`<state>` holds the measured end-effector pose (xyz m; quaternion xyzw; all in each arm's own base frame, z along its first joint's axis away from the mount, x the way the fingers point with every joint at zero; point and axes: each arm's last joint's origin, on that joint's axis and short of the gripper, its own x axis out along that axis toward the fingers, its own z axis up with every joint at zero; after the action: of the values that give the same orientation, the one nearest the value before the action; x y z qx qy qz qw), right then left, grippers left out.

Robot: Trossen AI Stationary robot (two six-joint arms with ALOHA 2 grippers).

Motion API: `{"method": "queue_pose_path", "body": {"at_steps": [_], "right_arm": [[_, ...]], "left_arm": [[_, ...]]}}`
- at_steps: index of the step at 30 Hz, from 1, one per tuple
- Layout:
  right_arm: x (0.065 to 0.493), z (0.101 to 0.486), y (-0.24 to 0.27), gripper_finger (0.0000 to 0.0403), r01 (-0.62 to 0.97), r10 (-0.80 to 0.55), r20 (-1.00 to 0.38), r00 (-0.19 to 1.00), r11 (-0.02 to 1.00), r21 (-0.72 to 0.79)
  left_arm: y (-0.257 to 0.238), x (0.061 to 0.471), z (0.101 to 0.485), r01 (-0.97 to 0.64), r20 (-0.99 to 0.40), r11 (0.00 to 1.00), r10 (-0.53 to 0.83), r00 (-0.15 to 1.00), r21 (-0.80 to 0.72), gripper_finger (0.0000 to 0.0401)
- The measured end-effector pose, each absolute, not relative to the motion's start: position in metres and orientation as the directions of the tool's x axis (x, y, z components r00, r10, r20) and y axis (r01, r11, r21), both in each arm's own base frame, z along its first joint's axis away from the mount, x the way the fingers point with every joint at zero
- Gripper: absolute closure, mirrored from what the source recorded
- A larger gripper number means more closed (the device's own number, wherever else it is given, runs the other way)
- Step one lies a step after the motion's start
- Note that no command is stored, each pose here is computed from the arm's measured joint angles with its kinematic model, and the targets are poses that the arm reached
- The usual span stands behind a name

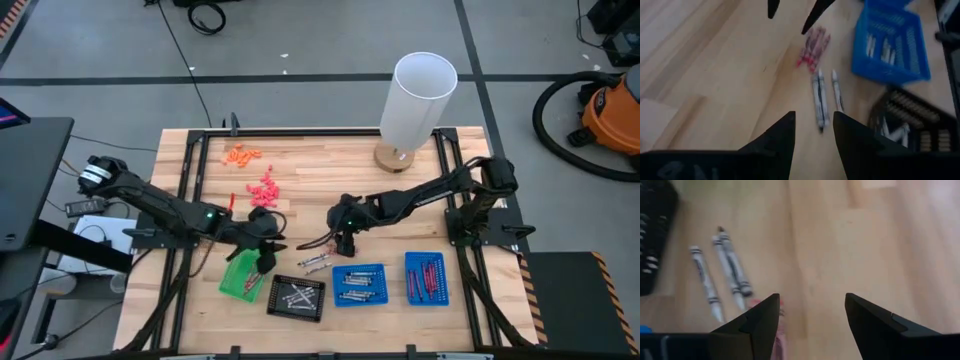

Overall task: Sort crayons
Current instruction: Put the black crayon into the left blue basket

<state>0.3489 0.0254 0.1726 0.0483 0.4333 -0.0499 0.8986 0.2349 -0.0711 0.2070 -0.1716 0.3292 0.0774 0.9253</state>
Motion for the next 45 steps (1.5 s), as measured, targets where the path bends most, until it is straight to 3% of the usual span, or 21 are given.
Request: {"method": "queue_pose_path", "body": {"at_steps": [8, 15, 20, 28, 38, 45], "right_arm": [[0.326, 0.221, 0.016, 0.0177, 0.285, -0.267, -0.830, 0.490, 0.949, -0.137], [0.295, 0.262, 0.010, 0.0179, 0.417, -0.382, -0.818, 0.431, 0.888, -0.195], [0.276, 0.285, 0.008, 0.0179, 0.484, -0.401, -0.785, 0.473, 0.862, -0.149], [0.261, 0.303, 0.010, 0.0179, 0.526, -0.394, -0.754, 0.525, 0.847, -0.076], [0.260, 0.301, 0.015, 0.0179, 0.509, -0.385, -0.763, 0.519, 0.856, -0.086], [0.260, 0.301, 0.015, 0.0179, 0.510, -0.387, -0.765, 0.516, 0.856, -0.089]], "left_arm": [[-0.066, 0.268, 0.172, -0.274, -0.645, 0.911, 0.010, 0.764, -0.310, 0.0259], [-0.071, 0.289, 0.149, -0.250, -0.660, 0.907, -0.039, 0.750, -0.338, 0.0259], [-0.080, 0.314, 0.146, -0.233, -0.664, 0.917, -0.044, 0.747, -0.324, 0.0259], [-0.085, 0.343, 0.129, -0.269, -0.761, 0.934, -0.003, 0.649, -0.233, 0.0259], [-0.084, 0.342, 0.125, -0.276, -0.795, 0.950, 0.051, 0.605, -0.149, 0.0259], [-0.075, 0.341, 0.124, -0.186, -0.817, 0.981, 0.064, 0.573, -0.053, 0.0259]]}}
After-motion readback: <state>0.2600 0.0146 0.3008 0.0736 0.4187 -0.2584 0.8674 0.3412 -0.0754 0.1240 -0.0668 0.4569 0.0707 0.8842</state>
